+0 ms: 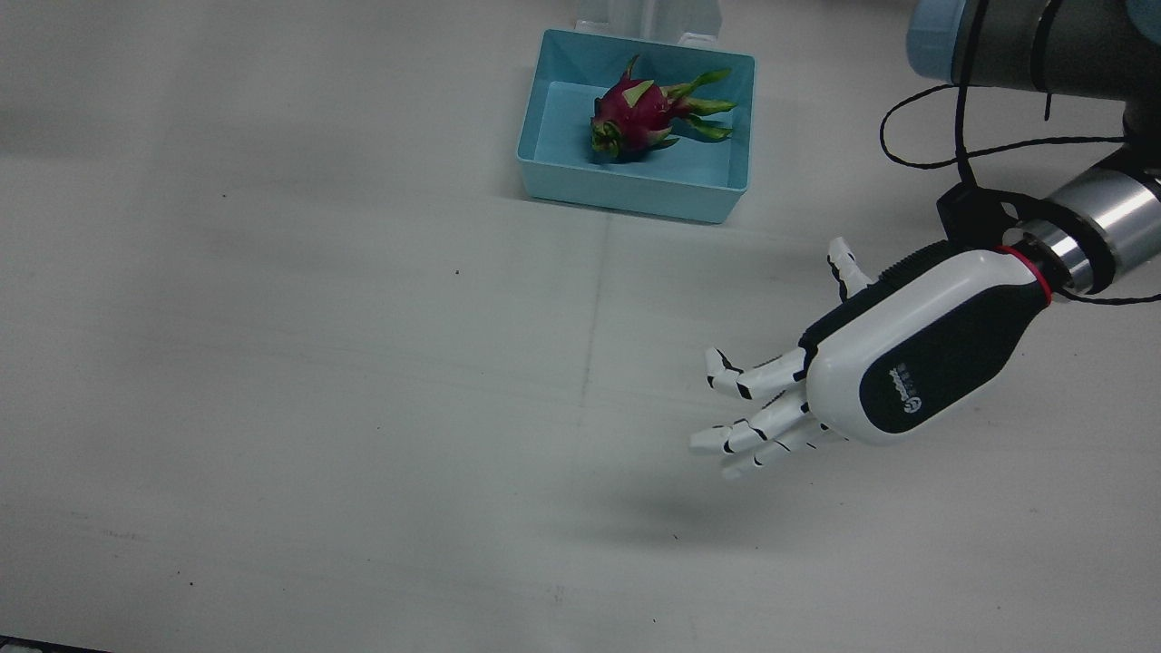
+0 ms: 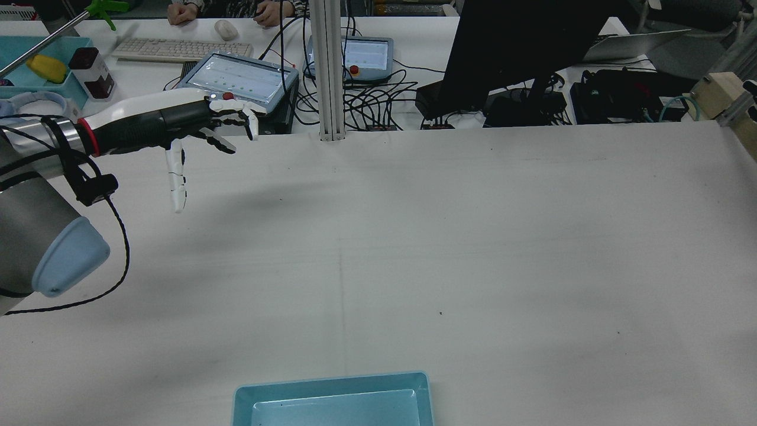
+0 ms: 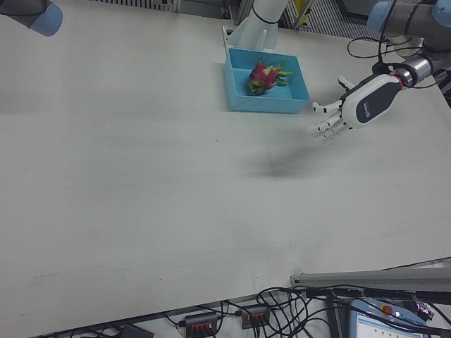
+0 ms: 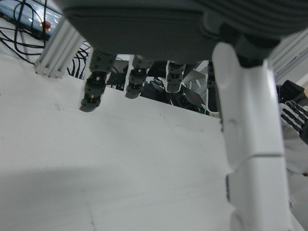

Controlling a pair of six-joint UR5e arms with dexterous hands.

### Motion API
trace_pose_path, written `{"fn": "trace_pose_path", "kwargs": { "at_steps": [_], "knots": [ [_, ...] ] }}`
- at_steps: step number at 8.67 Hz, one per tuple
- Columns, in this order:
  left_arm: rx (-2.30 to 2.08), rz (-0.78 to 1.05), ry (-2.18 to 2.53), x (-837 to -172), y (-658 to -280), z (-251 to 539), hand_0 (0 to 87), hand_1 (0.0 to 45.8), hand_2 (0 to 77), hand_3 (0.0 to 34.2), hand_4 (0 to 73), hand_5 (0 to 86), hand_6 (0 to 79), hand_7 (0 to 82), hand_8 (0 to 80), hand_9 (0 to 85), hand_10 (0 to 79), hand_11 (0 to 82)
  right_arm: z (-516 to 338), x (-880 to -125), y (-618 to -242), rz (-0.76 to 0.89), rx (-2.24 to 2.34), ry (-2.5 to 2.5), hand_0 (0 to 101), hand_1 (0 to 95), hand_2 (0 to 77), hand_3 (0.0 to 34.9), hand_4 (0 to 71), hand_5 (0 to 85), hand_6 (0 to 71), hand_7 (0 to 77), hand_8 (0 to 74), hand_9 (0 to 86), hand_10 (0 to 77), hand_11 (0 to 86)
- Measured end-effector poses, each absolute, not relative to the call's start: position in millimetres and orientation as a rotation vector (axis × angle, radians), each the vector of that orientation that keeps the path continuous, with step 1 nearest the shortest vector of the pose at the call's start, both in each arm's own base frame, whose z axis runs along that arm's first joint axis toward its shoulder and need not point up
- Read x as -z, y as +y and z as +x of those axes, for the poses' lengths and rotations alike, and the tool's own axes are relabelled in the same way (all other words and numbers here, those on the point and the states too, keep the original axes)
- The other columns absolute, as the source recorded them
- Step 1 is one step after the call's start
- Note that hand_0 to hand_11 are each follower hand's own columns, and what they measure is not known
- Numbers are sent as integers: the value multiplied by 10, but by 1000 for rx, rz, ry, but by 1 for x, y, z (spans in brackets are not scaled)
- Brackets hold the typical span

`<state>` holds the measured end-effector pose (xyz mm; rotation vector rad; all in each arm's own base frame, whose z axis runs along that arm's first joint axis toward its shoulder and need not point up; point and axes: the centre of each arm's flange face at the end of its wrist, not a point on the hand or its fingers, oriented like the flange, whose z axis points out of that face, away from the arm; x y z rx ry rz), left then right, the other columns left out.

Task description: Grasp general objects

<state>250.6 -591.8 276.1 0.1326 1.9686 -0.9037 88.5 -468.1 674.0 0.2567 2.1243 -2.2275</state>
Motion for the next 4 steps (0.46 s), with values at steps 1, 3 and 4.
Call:
{"fn": "trace_pose_path", "kwargs": {
  "at_steps": [1, 3, 4],
  "knots": [
    [1030, 139, 2027, -319, -604, 237, 712, 5, 11, 143, 125, 540, 55, 185, 93, 49, 371, 71, 88, -674, -468, 257, 2228, 2124, 0, 949, 774, 0, 0, 0, 0, 0, 0, 5, 0, 0],
    [1201, 192, 2097, -390, -615, 205, 799, 5, 11, 67, 169, 556, 71, 164, 16, 49, 376, 71, 89, -674, -468, 256, 2227, 2124, 0, 949, 774, 0, 0, 0, 0, 0, 0, 5, 0, 5],
    [1293, 221, 2115, -419, -617, 193, 798, 5, 11, 63, 180, 556, 71, 164, 16, 49, 376, 71, 89, -674, -468, 256, 2227, 2124, 0, 949, 774, 0, 0, 0, 0, 0, 0, 5, 0, 5]
  ]
}}
